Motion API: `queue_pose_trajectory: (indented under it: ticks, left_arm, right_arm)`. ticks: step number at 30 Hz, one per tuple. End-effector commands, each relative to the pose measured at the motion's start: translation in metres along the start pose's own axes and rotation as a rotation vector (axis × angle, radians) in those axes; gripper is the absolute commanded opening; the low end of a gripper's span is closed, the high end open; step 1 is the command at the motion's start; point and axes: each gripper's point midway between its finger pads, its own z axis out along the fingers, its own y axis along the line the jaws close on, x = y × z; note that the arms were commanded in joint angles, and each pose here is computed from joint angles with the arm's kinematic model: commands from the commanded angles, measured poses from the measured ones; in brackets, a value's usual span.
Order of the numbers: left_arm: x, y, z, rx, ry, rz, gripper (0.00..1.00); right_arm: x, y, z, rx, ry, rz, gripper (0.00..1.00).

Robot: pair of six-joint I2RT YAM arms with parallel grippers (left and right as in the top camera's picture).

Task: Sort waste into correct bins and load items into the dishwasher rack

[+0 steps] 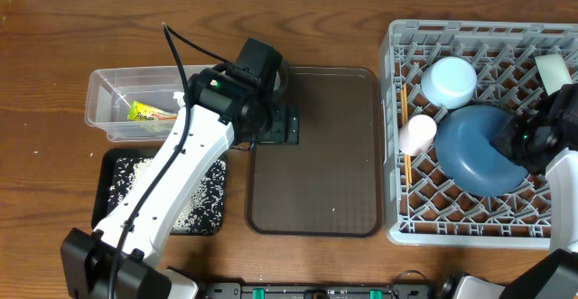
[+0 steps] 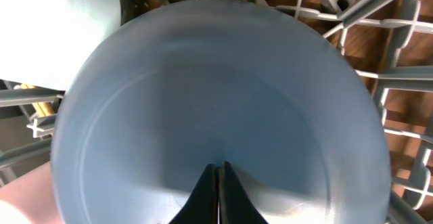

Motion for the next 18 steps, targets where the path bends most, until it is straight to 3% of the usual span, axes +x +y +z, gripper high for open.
queue_pose_trajectory:
  ticks: [1, 6, 8, 10, 11, 18]
  left_arm:
    - [-0.005, -0.001, -0.009, -0.002, -0.034, 0.017, 0.91]
    - [-0.005, -0.001, -0.009, -0.002, -0.034, 0.017, 0.92]
    - [-0.005, -0.001, -0.009, -0.002, -0.034, 0.017, 0.92]
    - [-0.005, -0.001, -0.009, -0.002, -0.034, 0.017, 0.91]
    - [-0.005, -0.001, -0.009, -0.002, -0.034, 0.017, 0.91]
    - [-0.005, -0.001, -0.009, -0.002, -0.034, 0.017, 0.92]
  right_arm:
    - [0.019, 0.013, 0.012, -0.08, 0.096, 0.02, 0.06]
    - [0.006, 0.088, -0.026, -0.491, 0.076, -0.189, 0.17]
    - [0.005, 0.12, -0.053, -0.698, 0.046, -0.322, 0.27]
    - [0.005, 0.141, -0.075, -0.841, 0.012, -0.414, 0.56]
    - [0.002, 0.145, -0.078, -0.858, -0.006, -0.429, 0.99]
    - [-0.016, 0.126, -0.058, -0.678, -0.072, -0.449, 0.99]
